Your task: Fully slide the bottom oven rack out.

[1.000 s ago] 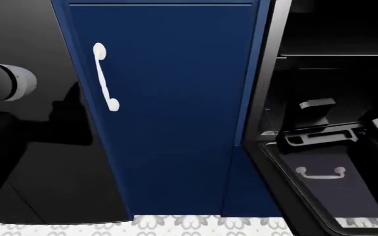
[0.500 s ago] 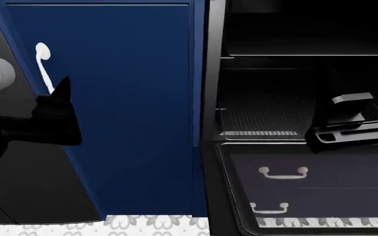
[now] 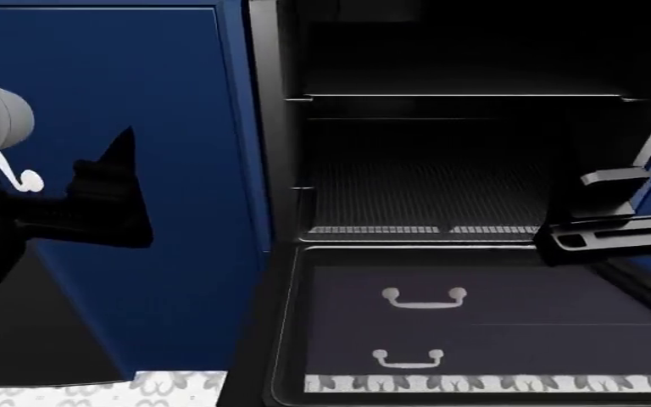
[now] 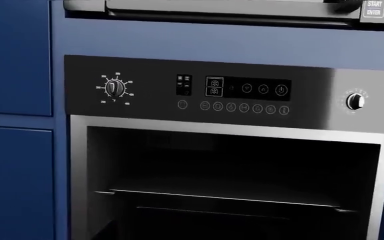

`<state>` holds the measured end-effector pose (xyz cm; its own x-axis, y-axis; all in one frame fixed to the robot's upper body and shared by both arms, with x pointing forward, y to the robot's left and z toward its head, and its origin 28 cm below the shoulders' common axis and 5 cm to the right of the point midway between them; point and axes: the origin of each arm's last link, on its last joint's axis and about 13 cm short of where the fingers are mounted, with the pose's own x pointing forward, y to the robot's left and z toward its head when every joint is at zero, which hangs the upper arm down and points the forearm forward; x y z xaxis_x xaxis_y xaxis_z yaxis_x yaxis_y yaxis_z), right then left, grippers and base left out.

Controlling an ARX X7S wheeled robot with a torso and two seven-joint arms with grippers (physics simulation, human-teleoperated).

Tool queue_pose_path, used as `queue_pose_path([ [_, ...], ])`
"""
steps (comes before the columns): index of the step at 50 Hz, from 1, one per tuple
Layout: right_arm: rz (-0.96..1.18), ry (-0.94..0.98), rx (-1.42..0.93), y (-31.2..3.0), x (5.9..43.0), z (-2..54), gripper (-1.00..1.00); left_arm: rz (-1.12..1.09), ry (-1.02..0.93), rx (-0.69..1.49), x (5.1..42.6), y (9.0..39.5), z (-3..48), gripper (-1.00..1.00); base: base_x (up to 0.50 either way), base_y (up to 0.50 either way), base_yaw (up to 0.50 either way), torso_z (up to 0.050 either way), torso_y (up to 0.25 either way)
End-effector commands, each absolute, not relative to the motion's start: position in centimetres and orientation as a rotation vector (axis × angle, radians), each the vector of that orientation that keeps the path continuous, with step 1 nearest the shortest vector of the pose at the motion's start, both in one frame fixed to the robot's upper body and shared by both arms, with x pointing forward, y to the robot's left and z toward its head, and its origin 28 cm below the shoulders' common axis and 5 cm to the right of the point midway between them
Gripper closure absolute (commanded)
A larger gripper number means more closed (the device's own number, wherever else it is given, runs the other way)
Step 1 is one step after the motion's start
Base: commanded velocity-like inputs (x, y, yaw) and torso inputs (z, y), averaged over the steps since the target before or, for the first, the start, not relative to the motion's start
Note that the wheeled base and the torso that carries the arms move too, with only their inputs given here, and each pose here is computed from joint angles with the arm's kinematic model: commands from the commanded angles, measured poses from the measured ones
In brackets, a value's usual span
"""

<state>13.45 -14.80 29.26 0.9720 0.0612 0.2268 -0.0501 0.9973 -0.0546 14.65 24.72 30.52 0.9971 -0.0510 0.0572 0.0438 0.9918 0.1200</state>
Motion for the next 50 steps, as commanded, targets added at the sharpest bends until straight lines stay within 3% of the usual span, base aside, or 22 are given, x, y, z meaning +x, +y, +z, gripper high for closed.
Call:
queue_pose_path([
  [1, 0.041, -0.225, -0.054, -14.96, 13.43, 29.18, -1.00, -0.050, -0.058, 0.111, 14.70, 24.72, 30.56, -1.00, 0.00, -0.50, 0.00, 0.000, 0.000],
  [31, 0.037, -0.214, -0.035, -15.24, 13.44, 28.52, -1.00, -0.048, -0.033, 0.086, 14.91, 24.82, 30.20, -1.00, 0.00, -0.50, 0.00, 0.000, 0.000],
  [50, 0.056, -0.194, -0.035, -14.81, 13.72, 28.65, -1.00, -0.028, -0.035, 0.083, 14.99, 25.07, 30.45, -1.00, 0.04, -0.11, 0.00, 0.050, 0.026],
])
